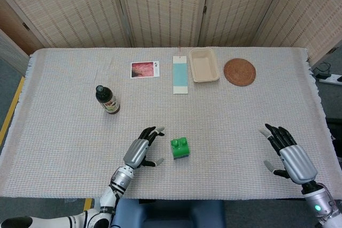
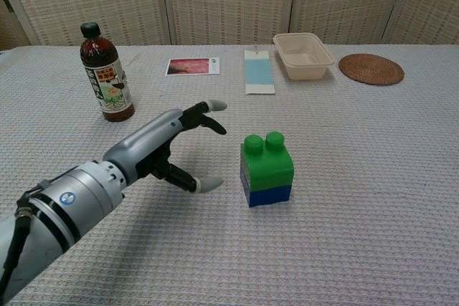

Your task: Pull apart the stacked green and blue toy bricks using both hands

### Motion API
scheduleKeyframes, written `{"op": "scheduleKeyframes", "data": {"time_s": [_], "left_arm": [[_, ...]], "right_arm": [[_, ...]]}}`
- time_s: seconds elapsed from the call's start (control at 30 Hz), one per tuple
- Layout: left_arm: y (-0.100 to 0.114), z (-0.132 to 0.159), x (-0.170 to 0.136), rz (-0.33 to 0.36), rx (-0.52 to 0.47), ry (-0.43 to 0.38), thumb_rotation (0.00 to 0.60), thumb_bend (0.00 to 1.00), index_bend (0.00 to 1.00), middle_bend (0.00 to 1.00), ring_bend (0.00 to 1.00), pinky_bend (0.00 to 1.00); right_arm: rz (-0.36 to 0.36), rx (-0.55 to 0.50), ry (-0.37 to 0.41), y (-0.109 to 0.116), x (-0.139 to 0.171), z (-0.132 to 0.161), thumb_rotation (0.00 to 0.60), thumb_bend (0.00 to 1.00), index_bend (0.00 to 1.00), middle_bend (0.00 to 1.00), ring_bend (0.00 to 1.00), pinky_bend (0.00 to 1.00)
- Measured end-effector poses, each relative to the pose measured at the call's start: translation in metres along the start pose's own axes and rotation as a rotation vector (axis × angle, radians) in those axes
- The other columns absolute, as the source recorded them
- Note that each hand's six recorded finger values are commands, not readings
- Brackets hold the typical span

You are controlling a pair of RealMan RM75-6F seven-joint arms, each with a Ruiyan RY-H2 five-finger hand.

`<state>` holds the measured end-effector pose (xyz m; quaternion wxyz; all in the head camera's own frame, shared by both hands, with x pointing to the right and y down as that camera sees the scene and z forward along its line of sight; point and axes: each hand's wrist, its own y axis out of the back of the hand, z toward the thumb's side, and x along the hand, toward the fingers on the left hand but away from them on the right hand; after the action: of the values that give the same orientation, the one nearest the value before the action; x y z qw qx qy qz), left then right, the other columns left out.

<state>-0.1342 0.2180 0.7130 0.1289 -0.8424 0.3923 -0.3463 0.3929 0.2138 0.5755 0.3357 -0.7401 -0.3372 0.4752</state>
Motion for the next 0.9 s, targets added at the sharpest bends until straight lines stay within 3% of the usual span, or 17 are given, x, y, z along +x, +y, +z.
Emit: {"op": "scheduleKeyframes", "data": {"time_s": [0.37, 0.9], "left_arm": [[-0.016, 0.003, 0.022, 0.006, -0.049, 0.005, 0.6, 0.29, 0.09, 0.26, 0.0, 0.0], [-0.028, 0.006, 0.011, 0.001, -0.042, 0.032, 0.6, 0.29, 0.09, 0.26, 0.0, 0.0]], "right_arm": [[-0.033, -0.002, -0.021, 0.01, 0.001, -0.007, 0.6, 0.38, 0.0, 0.0, 0.0, 0.0], [-0.008, -0.027, 0.012, 0.008, 0.004, 0.0, 0.6, 0.38, 0.0, 0.0, 0.0, 0.0]]}}
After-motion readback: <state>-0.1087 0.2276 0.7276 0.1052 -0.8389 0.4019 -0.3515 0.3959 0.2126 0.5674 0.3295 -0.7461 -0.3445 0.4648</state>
